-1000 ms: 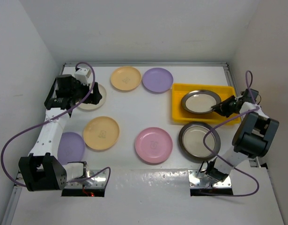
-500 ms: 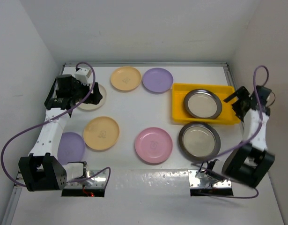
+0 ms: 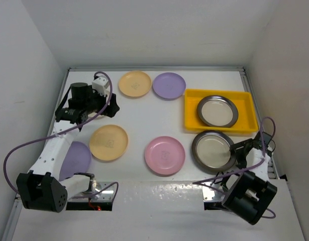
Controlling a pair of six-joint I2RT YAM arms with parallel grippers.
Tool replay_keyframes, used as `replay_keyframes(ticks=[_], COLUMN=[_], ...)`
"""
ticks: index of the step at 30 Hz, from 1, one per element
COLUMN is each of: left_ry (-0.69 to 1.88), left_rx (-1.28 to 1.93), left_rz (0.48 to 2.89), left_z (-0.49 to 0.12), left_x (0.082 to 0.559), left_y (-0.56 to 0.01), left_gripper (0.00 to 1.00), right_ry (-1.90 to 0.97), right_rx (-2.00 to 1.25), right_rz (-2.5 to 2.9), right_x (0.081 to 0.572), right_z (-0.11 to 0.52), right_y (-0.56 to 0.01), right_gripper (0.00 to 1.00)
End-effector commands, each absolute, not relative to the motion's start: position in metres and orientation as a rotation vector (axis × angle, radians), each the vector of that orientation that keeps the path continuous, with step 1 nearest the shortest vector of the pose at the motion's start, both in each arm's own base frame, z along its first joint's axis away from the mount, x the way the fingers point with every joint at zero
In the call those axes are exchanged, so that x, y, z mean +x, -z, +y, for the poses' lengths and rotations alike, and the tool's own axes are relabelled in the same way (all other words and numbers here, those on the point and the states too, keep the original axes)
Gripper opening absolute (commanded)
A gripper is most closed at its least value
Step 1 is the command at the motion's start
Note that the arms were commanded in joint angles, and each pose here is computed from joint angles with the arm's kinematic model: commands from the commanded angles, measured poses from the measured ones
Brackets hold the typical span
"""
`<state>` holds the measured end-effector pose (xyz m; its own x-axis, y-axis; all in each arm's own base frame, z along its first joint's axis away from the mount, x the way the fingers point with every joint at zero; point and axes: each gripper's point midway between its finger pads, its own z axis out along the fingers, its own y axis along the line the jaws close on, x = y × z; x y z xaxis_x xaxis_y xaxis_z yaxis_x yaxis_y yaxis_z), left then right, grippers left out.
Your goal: Place the plates into the plastic bin on the countertop
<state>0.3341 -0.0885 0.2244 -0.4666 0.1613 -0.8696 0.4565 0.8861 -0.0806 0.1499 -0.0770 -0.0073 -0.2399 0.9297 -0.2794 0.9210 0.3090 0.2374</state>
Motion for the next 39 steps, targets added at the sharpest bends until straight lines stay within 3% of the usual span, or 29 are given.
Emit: replay_keyframes(ticks=[1,3,4,7,8,9,16,30,39], left_ry=[0.346,0.334,0.339,0.339,0.342,0.339,0.344,0.359,0.322], left_rx=[0.475,0.469,0.478,0.478,0.487,0.487,0.540,0.635,0.614], left_rz=[2.007,2.005,1.999,2.003,1.985,1.970,1.945,1.917,1.924], left_z=[-0.090,-0.088,-0.091,-0.091,-0.093,-0.093,-0.101,-0.119,-0.111], left_x=[0.326,0.324,0.320,0.316,0.314,0.312,0.303,0.302,0.309], left_y=[-0.235,-0.235,-0.235,-0.231,-0.236,-0.241,-0.242,-0.242,-0.244], left_gripper=[0.85,0.85,0.85,0.86,0.86,0.86,0.86,0.86,0.86], right_ry=[-0.174,-0.279,-0.298,-0.304,-0.305,-0.305,-0.365,-0.938,-0.989], right_rx=[1.608,1.610,1.623,1.626,1.636,1.631,1.534,0.906,0.636], right_rz=[2.249,2.291,2.311,2.336,2.350,2.341,2.243,2.362,2.263], right_x=[0.163,0.165,0.163,0.156,0.151,0.151,0.160,0.198,0.256], right_z=[-0.066,-0.052,-0.048,-0.043,-0.039,-0.039,-0.034,0.053,0.067], right_y=[0.017,0.021,0.024,0.025,0.027,0.025,-0.010,-0.145,-0.227], right_gripper=[0.69,0.60,0.47,0.19,0.06,0.00,0.00,0.00,0.00])
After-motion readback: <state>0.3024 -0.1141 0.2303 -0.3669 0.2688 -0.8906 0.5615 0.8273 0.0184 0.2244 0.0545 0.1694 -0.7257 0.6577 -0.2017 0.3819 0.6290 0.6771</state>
